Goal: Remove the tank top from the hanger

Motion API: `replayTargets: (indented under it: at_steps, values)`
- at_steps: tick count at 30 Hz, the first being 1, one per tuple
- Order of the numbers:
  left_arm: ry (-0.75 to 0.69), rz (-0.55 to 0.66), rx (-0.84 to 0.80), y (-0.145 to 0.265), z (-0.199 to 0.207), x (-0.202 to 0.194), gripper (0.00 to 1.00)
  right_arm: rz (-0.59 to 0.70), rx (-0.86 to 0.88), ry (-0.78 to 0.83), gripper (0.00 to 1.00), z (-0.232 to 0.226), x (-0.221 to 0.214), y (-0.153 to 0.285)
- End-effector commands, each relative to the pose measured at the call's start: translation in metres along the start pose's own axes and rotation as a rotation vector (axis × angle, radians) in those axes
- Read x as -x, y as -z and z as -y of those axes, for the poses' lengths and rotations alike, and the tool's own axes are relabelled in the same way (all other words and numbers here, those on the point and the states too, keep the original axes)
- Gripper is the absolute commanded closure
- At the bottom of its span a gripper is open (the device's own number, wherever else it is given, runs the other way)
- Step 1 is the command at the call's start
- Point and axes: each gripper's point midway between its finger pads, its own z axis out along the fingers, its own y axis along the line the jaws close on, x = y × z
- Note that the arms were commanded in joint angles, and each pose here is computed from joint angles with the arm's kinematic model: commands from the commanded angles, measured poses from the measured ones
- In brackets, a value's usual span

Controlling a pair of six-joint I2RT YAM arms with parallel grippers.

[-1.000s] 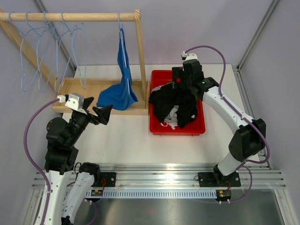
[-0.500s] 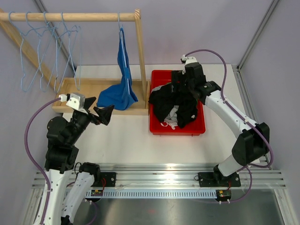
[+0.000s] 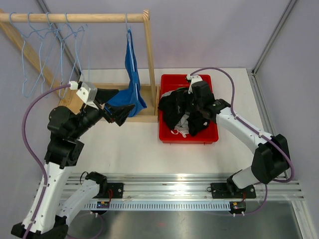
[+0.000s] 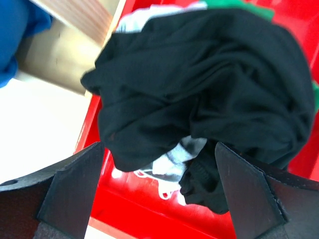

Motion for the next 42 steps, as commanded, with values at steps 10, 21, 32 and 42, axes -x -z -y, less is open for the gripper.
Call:
replayTargets:
  at_steps: [10, 21, 32, 42]
  values:
    - [-0.160, 0.097, 0.131, -0.079, -0.006, 0.097, 0.01, 0.091, 0.042, -0.035, 0.00, -0.008, 0.000, 0.015]
    - [-0.181, 0.094, 0.547, -0.123, -0.077, 0.132, 0.01, 0.119, 0.045, -0.040, 0.00, -0.006, 0.001, 0.026]
    - [-0.159, 0.040, 0.789, -0.152, -0.120, 0.129, 0.01, 0.129, 0.042, -0.037, 0.01, -0.005, 0.002, 0.031]
    - [-0.130, -0.009, 0.822, -0.159, -0.142, 0.104, 0.04, 0.127, 0.042, -0.037, 0.00, -0.005, 0.002, 0.032]
